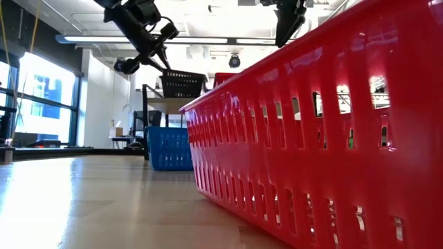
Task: Stack baskets on shelf by color
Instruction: Stack the top black bin on top of the black bin on the shelf, then stack the red bin on top of the stacked red bins on the shelf
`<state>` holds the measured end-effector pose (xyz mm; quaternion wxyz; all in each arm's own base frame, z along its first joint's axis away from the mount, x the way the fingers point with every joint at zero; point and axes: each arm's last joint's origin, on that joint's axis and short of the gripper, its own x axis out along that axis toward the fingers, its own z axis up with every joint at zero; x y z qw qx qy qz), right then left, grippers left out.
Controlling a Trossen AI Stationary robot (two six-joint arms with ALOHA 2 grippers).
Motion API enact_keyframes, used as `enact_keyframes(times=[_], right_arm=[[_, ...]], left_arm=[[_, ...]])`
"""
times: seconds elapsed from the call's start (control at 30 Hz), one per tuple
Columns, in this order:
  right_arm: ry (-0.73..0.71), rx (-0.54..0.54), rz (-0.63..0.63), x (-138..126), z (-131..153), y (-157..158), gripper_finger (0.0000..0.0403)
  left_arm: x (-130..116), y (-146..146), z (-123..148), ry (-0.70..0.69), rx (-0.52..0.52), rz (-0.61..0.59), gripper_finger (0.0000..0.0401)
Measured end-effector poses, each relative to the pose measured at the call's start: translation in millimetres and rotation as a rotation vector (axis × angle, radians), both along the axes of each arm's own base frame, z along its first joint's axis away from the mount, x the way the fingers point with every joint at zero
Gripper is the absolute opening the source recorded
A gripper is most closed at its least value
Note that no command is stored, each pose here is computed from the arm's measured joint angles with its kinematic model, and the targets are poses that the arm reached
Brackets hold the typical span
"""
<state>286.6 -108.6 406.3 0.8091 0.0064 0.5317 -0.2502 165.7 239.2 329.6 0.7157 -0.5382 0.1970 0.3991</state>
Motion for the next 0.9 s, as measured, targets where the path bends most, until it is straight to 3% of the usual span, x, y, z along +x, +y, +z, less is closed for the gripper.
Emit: enact_keyframes(times=[0.17, 0.53, 0.77, 0.9], right_arm=[[0.000, 0.000, 0.000, 0.0, 0.0, 0.0, 0.0149], [-0.008, 0.007, -0.014, 0.3, -0.1, 0.5, 0.0149], [-0.048, 0.188, -0.042, -1.0, -2.7, 6.3, 0.0149], [-0.032, 0.277, -0.084, -2.6, -5.3, 15.2, 0.0149]], left_arm=[[-0.6, 1.3, 0.2, 0.028, 0.028, 0.029, 0.0066], [-1.9, -1.2, 5.1, 0.031, 0.077, -0.001, 0.0069], [-9.3, -13.4, 20.8, 0.023, 0.171, -0.061, 0.0069], [-10.5, -25.2, 31.0, -0.005, 0.230, -0.154, 0.0069]])
